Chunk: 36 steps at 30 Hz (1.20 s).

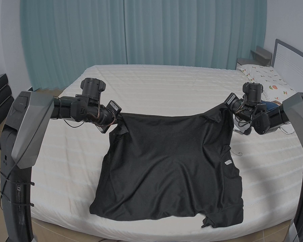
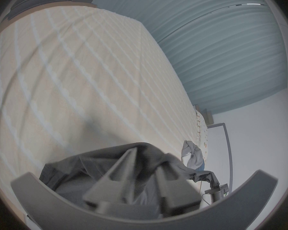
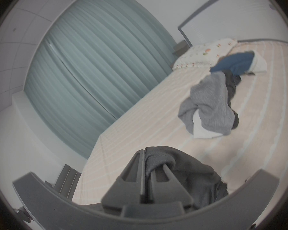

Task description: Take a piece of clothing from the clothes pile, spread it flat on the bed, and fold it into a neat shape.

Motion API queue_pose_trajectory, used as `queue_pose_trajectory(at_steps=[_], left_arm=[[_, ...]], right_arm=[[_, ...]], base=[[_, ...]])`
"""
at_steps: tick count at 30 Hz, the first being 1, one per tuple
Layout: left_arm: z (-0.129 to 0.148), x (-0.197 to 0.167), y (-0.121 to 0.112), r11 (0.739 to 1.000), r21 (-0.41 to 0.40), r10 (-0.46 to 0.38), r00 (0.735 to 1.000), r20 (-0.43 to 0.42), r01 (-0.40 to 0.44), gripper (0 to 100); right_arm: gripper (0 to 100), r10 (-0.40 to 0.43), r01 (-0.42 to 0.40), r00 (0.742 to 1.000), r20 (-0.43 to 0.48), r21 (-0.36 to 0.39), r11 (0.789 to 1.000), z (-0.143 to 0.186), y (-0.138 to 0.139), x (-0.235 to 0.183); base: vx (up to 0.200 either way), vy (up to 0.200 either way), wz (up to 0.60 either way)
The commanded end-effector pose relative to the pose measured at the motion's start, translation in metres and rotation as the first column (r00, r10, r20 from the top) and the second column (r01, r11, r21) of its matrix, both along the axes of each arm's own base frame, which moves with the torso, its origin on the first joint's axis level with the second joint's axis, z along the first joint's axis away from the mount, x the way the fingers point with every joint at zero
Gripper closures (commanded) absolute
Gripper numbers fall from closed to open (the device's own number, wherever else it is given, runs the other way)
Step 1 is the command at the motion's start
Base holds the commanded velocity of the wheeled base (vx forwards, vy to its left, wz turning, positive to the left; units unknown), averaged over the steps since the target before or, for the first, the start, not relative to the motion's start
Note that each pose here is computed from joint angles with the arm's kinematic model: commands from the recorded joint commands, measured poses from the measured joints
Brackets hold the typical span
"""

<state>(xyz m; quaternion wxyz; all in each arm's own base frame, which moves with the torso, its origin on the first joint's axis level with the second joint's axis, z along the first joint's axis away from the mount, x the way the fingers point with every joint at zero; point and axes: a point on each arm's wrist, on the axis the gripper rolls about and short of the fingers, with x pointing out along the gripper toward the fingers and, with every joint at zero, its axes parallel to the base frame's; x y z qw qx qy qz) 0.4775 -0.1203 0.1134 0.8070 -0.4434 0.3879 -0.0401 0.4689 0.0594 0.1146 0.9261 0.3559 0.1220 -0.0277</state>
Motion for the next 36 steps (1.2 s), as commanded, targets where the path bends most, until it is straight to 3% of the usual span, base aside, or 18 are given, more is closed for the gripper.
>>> queue_pose_trajectory(at_steps=[1,6,11,15,20,26,29,33,36], left_arm=[[-0.030,0.011,-0.005,1.000,-0.004,0.010,0.999,-0.048,-0.010,0],[-0.037,0.017,-0.007,0.999,-0.019,0.047,0.997,-0.063,-0.049,0],[-0.046,0.013,-0.002,0.991,0.077,0.117,0.986,-0.118,-0.109,0],[-0.047,0.005,0.004,0.988,0.133,0.101,0.976,-0.193,-0.076,0],[-0.044,0.002,0.009,0.987,0.139,0.104,0.974,-0.203,-0.077,0],[-0.044,0.004,0.012,0.995,0.087,0.065,0.975,-0.210,-0.047,0],[-0.047,0.005,0.012,0.996,0.081,0.061,0.975,-0.214,-0.045,0],[-0.049,0.014,0.011,0.996,0.072,0.072,0.985,-0.160,-0.061,0],[-0.047,0.020,0.008,0.995,0.074,0.079,0.990,-0.115,-0.071,0]], right_arm=[[0,0.002,-0.002,0.996,-0.089,-0.001,1.000,-0.049,0.002,0.012],[0,-0.013,0.012,0.994,-0.105,-0.005,1.000,-0.075,0.003,0.020],[0,-0.027,0.021,0.980,-0.195,-0.030,0.999,-0.092,-0.012,0.007],[0,-0.013,0.007,0.972,-0.233,-0.029,1.000,-0.092,-0.027,-0.006],[0,0.023,-0.021,0.964,-0.264,0.010,1.000,-0.085,-0.044,-0.025],[0,-0.002,0.023,0.969,-0.247,0.082,0.996,-0.071,-0.072,-0.050],[0,0.018,0.025,0.970,-0.241,0.174,0.984,-0.069,-0.079,-0.068],[0,0.090,-0.001,0.954,-0.286,0.299,0.954,-0.081,-0.077,-0.091],[0,0.111,0.002,0.947,-0.303,0.351,0.936,-0.089,-0.075,-0.096]], base=[[0.000,0.000,0.00],[0.000,0.000,0.00],[0.000,0.000,0.00],[0.000,0.000,0.00],[0.000,0.000,0.00],[0.000,0.000,0.00],[0.000,0.000,0.00],[0.000,0.000,0.00],[0.000,0.000,0.00]])
